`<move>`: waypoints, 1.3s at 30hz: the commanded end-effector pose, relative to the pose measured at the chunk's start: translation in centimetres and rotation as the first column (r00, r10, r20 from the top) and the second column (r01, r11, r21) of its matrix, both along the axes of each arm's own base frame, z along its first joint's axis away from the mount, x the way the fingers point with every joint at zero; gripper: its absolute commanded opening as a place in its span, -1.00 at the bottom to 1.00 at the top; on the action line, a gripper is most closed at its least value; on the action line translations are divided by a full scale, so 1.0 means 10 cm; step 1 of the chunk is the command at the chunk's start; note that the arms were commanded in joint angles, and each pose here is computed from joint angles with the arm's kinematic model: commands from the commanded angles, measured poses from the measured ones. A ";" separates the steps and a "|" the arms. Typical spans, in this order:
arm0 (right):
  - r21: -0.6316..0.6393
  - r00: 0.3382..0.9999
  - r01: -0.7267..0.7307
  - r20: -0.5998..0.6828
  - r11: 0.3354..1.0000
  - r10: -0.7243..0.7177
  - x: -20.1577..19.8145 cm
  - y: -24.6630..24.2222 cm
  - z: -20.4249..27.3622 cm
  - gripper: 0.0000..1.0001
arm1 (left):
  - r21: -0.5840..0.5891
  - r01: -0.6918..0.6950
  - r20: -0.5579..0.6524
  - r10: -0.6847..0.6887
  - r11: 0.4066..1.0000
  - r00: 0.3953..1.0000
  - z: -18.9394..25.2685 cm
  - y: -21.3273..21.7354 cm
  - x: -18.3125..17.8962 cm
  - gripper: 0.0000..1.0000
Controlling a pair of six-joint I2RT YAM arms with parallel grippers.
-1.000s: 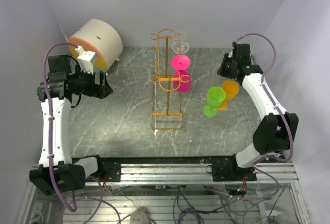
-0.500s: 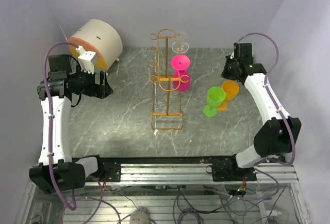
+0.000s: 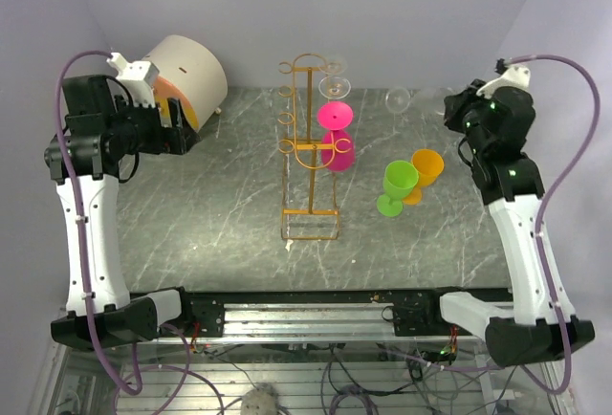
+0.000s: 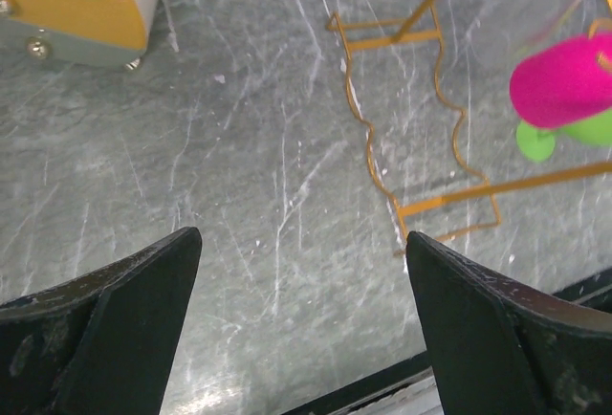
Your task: Place the wine glass upside down on the wine glass rack
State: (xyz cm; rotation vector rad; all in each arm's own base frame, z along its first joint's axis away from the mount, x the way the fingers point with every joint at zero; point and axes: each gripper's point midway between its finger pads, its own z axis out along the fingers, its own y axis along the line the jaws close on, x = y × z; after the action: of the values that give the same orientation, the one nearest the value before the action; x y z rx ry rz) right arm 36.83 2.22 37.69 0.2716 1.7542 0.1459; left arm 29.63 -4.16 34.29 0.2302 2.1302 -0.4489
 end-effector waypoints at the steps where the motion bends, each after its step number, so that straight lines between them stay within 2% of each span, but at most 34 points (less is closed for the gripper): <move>1: 0.037 0.953 -0.024 0.303 0.999 0.012 -0.10 0.03 0.82 -1.00 | -0.099 -0.180 0.010 0.182 0.979 0.983 0.33 0.06 0.02 0.98; 6: 0.050 0.855 -0.094 0.516 0.994 0.055 -0.30 0.12 1.37 -1.00 | -0.277 -0.213 -0.091 0.195 0.937 0.977 0.46 -0.08 0.00 0.98; 9: 0.080 0.795 -0.188 0.598 0.979 0.104 -0.33 0.27 1.61 -1.00 | -0.465 -0.150 -0.162 0.083 0.872 0.983 0.52 -0.34 -0.07 0.98; 13: 0.112 0.763 -0.276 0.630 0.955 0.146 -0.21 0.51 1.72 -1.00 | -0.678 -0.107 -0.225 -0.067 0.727 0.972 0.60 -0.58 -0.09 0.97; 17: 0.056 0.730 -0.264 0.664 0.963 0.162 -0.17 0.94 1.88 -1.00 | -0.801 -0.171 -0.291 -0.123 0.574 0.949 0.65 -0.66 0.00 0.98; 20: 0.019 0.700 -0.305 0.682 0.952 0.211 -0.16 1.42 1.99 -1.00 | -0.851 -0.208 -0.290 -0.101 0.482 0.952 0.77 -0.64 0.09 0.98; 23: 0.006 0.675 -0.326 0.702 0.945 0.228 -0.17 1.77 2.01 -1.00 | -0.888 -0.189 -0.234 -0.059 0.419 0.970 1.01 -0.63 0.13 0.98; 27: -0.015 0.661 -0.289 0.720 0.957 0.211 -0.20 2.18 1.91 -1.00 | -0.916 -0.198 -0.225 -0.038 0.348 0.974 1.27 -0.65 0.16 0.98; 33: -0.058 0.631 -0.247 0.748 0.967 0.206 -0.37 2.70 1.77 -1.00 | -0.909 -0.318 -0.323 0.026 0.271 0.946 1.18 -0.57 0.30 0.84; 39: -0.109 0.602 -0.279 0.754 0.954 0.262 -0.55 3.13 1.56 -1.00 | -0.898 -0.352 -0.356 0.033 0.265 0.934 1.08 -0.55 0.38 0.80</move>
State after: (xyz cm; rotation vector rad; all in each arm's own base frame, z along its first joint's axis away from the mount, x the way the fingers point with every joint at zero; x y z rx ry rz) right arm 32.90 34.74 50.87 -0.1444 1.0276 0.4562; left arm 32.96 -9.68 45.23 -0.8115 1.6944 -1.5893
